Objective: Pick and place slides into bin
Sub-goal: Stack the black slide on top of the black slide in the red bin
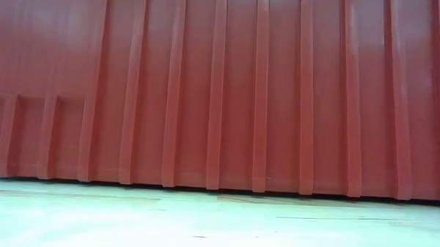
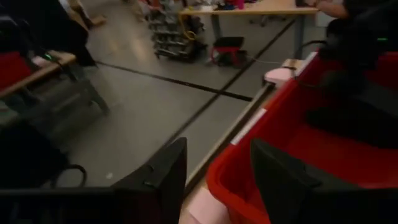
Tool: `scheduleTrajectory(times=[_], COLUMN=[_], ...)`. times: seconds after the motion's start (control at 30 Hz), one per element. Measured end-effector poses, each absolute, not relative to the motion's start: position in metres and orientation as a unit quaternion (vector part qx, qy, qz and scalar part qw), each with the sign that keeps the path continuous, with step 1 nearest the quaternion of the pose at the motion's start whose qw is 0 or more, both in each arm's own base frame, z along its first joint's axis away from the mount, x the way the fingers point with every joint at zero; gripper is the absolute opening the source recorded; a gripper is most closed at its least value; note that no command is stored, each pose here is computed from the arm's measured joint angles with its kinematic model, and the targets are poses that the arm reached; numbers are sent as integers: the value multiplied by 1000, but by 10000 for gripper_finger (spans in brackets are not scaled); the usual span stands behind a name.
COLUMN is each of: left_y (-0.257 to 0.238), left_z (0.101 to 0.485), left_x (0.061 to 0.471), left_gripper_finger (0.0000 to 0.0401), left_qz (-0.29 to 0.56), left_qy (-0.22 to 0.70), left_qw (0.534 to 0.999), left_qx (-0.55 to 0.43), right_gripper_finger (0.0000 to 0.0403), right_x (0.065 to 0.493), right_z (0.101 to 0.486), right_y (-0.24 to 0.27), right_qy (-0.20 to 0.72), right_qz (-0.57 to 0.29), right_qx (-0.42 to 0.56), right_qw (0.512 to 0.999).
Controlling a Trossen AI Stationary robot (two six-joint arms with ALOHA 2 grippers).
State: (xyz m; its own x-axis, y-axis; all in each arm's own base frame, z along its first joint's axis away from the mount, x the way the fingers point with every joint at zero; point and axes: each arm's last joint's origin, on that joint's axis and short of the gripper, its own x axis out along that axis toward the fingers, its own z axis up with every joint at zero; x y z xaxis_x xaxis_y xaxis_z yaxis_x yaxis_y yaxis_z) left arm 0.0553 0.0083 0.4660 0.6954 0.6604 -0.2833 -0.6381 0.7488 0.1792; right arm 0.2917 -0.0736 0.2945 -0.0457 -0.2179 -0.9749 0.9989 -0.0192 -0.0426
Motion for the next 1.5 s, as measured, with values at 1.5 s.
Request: scheduleTrajectory(times=[1.5], left_y=[5], left_z=[461], left_x=[61], left_gripper_finger=[140], left_qz=[314], left_qy=[202], left_qw=[927], left_qx=[29], right_gripper_finger=[399], right_x=[249], right_z=[243], right_y=[-102], right_qy=[492], right_qz=[-538], right_qx=[500], right_qw=[468])
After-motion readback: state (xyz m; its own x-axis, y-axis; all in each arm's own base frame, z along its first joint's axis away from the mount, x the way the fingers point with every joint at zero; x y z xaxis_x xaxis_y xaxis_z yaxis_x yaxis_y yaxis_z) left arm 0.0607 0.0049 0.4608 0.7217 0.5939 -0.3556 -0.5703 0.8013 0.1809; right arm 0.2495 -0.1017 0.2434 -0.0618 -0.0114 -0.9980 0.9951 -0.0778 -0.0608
